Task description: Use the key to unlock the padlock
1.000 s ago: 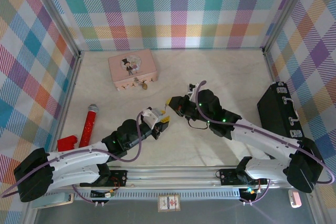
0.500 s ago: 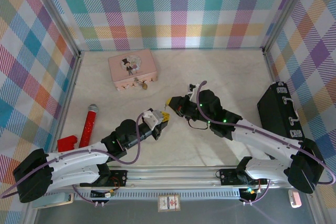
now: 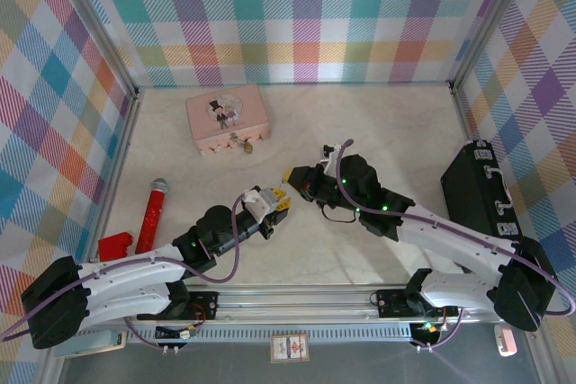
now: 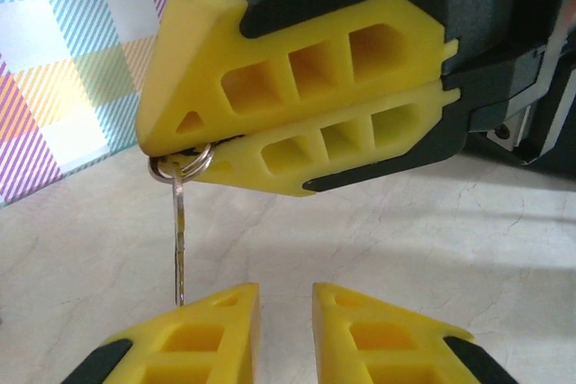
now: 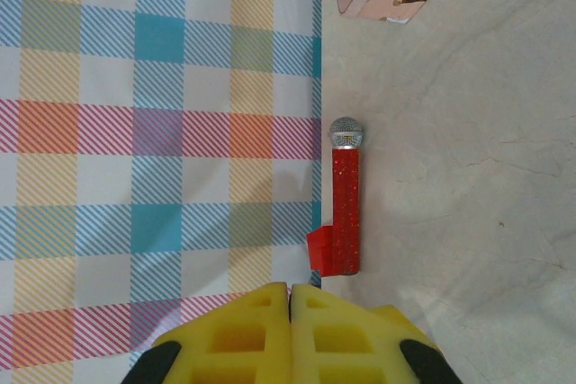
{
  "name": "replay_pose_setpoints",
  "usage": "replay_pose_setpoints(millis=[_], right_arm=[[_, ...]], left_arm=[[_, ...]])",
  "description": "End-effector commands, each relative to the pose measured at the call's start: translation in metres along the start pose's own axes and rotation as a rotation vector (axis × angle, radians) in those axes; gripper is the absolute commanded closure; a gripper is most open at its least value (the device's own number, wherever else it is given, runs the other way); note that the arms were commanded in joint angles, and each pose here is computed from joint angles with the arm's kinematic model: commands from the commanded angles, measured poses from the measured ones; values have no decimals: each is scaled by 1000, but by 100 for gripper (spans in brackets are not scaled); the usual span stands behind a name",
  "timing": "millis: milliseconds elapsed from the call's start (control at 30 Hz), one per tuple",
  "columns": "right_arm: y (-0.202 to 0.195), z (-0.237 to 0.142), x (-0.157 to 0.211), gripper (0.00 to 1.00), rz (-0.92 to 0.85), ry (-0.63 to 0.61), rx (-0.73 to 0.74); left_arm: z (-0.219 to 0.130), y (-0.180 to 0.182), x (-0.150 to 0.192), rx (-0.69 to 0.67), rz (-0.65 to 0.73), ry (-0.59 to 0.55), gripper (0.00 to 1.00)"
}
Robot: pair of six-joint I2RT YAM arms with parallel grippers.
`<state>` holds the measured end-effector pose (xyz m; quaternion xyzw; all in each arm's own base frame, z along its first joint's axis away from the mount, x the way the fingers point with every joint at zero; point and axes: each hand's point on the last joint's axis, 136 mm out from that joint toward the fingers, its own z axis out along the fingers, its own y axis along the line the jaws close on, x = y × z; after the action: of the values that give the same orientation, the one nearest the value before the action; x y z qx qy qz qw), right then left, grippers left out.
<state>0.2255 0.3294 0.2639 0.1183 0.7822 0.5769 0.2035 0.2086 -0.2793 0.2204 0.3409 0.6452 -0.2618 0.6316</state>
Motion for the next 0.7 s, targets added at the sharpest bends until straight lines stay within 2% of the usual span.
replay_pose_setpoints(millis=[0,233,667], right_arm=[[10,-8,2,100,-16,-8,-39],[13,-12,2,100,-30,-16,-44],[7,5,15,100,-11,34,-37]], left_arm=[[-4,13,-3,-60,7,-38,77],[-4,21,1,-82,-9,-24,76],[-1,13,-15,-27,-25,-61,79]])
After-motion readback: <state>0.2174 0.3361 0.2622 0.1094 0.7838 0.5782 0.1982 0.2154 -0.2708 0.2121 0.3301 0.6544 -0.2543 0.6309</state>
